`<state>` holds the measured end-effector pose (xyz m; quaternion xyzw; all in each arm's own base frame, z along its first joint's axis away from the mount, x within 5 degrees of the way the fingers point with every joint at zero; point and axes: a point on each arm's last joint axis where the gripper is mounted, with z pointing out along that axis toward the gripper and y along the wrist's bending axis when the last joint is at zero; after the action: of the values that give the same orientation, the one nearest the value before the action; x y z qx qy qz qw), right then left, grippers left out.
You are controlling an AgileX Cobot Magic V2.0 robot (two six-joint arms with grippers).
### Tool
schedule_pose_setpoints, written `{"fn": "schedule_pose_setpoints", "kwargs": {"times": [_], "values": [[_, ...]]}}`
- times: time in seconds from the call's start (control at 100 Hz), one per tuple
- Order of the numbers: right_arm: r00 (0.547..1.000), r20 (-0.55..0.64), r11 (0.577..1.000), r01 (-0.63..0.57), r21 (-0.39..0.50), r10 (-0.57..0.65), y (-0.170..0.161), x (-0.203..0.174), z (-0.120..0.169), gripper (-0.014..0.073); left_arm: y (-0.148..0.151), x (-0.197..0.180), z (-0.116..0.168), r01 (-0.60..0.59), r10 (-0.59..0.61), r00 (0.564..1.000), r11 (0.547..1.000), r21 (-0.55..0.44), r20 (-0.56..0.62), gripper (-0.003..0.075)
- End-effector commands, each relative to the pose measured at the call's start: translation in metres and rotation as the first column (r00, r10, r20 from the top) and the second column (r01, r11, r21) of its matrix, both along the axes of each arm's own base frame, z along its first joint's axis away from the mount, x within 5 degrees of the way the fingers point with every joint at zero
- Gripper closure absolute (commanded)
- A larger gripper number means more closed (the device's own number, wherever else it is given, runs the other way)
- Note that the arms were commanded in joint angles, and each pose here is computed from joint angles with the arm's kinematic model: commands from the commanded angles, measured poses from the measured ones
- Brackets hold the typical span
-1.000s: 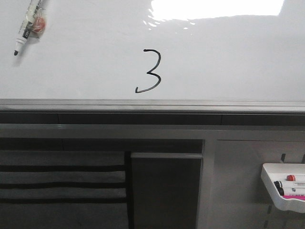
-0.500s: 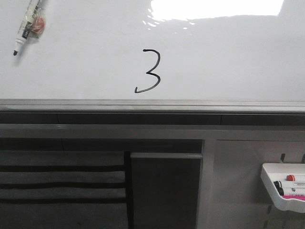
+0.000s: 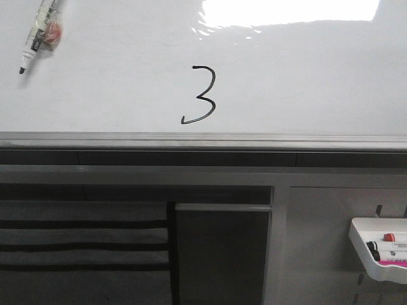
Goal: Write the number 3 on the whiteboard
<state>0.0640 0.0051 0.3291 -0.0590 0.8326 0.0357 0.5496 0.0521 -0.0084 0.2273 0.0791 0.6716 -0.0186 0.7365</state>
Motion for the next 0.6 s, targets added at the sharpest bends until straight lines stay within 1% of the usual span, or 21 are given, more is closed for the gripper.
{"fn": "schedule_pose_setpoints", "kwargs": {"times": [0.0, 0.04, 0.05, 0.06, 0.11, 0.12, 0.2, 0.23, 0.59], "values": [[0.997, 0.082, 1.000, -0.004, -0.008, 0.004, 0.000, 0.002, 0.012, 0.0664, 0.004, -0.005, 0.015, -0.031, 0.040, 0.991, 0.997, -0.070, 0.128, 0.0741], [0.997, 0.082, 1.000, -0.004, -0.008, 0.004, 0.000, 0.002, 0.012, 0.0664, 0.004, -0.005, 0.013, -0.031, 0.040, 0.991, 0.997, -0.068, 0.124, 0.0741], [0.997, 0.082, 1.000, -0.004, -0.008, 0.004, 0.000, 0.002, 0.012, 0.0664, 0.004, -0.004, 0.012, -0.028, 0.038, 0.992, 0.996, -0.084, 0.120, 0.0741], [0.997, 0.082, 1.000, -0.004, -0.008, 0.004, 0.000, 0.002, 0.012, 0.0664, 0.004, -0.004, 0.011, -0.030, 0.038, 0.992, 0.997, -0.068, 0.120, 0.0741], [0.997, 0.082, 1.000, -0.004, -0.008, 0.004, 0.000, 0.002, 0.012, 0.0664, 0.003, -0.003, 0.007, -0.027, 0.035, 0.992, 0.998, -0.064, 0.124, 0.0741], [0.997, 0.082, 1.000, -0.004, -0.008, 0.004, 0.000, 0.002, 0.012, 0.0664, 0.003, -0.003, 0.005, -0.023, 0.033, 0.992, 0.996, -0.081, 0.118, 0.0741], [0.997, 0.080, 1.000, -0.003, -0.008, 0.004, 0.000, 0.002, 0.012, 0.0664, 0.003, 0.000, -0.005, -0.009, 0.026, 0.988, 0.994, -0.110, 0.149, 0.0741], [0.997, 0.080, 1.000, -0.003, -0.008, 0.004, 0.000, 0.002, 0.012, 0.0664, 0.003, 0.000, -0.007, -0.013, 0.027, 0.993, 0.993, -0.121, 0.113, 0.0741], [0.997, 0.072, 1.000, -0.001, -0.010, 0.002, 0.000, 0.002, 0.011, 0.0664, 0.003, 0.000, -0.008, -0.012, 0.025, 0.995, 0.992, -0.124, 0.099, 0.0741]]}}
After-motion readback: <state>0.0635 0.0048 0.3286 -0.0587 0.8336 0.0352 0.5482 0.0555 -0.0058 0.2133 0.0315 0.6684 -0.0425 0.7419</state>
